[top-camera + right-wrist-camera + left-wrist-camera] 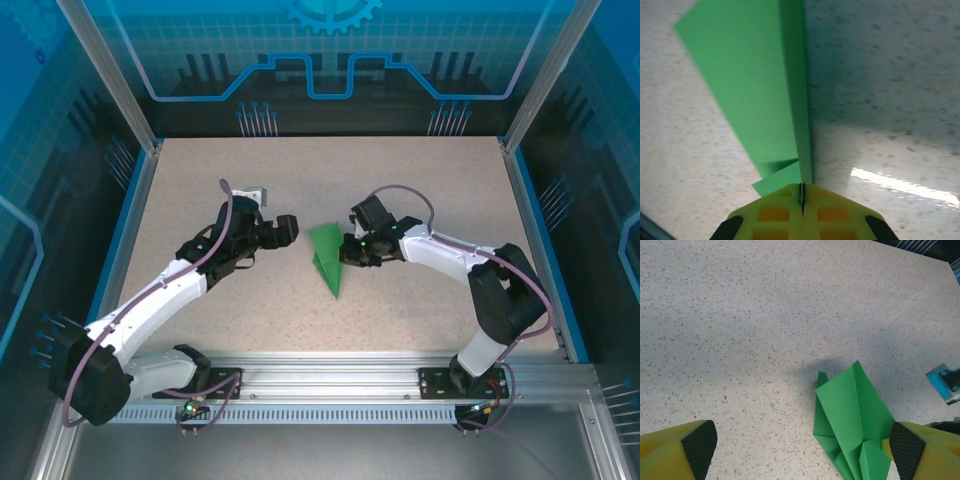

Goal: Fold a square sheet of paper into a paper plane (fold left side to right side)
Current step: Place the paper plane at the center of the table.

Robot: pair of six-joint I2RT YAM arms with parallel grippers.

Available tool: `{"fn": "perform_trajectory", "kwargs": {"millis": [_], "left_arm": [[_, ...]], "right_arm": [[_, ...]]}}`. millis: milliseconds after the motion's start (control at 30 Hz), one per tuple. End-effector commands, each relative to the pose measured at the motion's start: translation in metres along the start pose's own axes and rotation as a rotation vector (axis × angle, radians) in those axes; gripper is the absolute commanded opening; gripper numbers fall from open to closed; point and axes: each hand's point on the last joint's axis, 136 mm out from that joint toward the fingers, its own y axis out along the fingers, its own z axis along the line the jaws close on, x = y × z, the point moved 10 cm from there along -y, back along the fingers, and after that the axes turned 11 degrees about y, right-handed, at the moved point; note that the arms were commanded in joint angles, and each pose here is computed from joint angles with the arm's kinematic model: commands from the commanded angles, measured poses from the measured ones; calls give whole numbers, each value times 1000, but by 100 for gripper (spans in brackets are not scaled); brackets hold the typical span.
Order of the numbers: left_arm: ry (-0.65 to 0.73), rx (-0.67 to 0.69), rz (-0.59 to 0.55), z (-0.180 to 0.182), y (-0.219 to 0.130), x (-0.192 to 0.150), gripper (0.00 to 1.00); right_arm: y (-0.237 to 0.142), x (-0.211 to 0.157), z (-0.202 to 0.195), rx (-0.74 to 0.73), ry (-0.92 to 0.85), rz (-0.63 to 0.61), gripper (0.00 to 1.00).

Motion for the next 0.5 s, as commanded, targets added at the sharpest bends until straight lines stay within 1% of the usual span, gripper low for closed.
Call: {"fn": "perform_trajectory", "kwargs": {"millis": [0, 200, 333, 467], "left_arm": [[6, 33, 14, 5, 0, -1, 93], [12, 38, 14, 5, 0, 0, 94], [13, 39, 20, 5, 2, 0, 94], [16, 39, 19, 4, 2, 2, 94]], "right_arm": [[-1, 6, -8, -3, -32, -26, 0], [-1, 6, -26, -122, -36, -42, 0], [-1, 7, -31, -158, -38, -44, 0], [-4, 9, -28, -152, -44, -45, 10]]}}
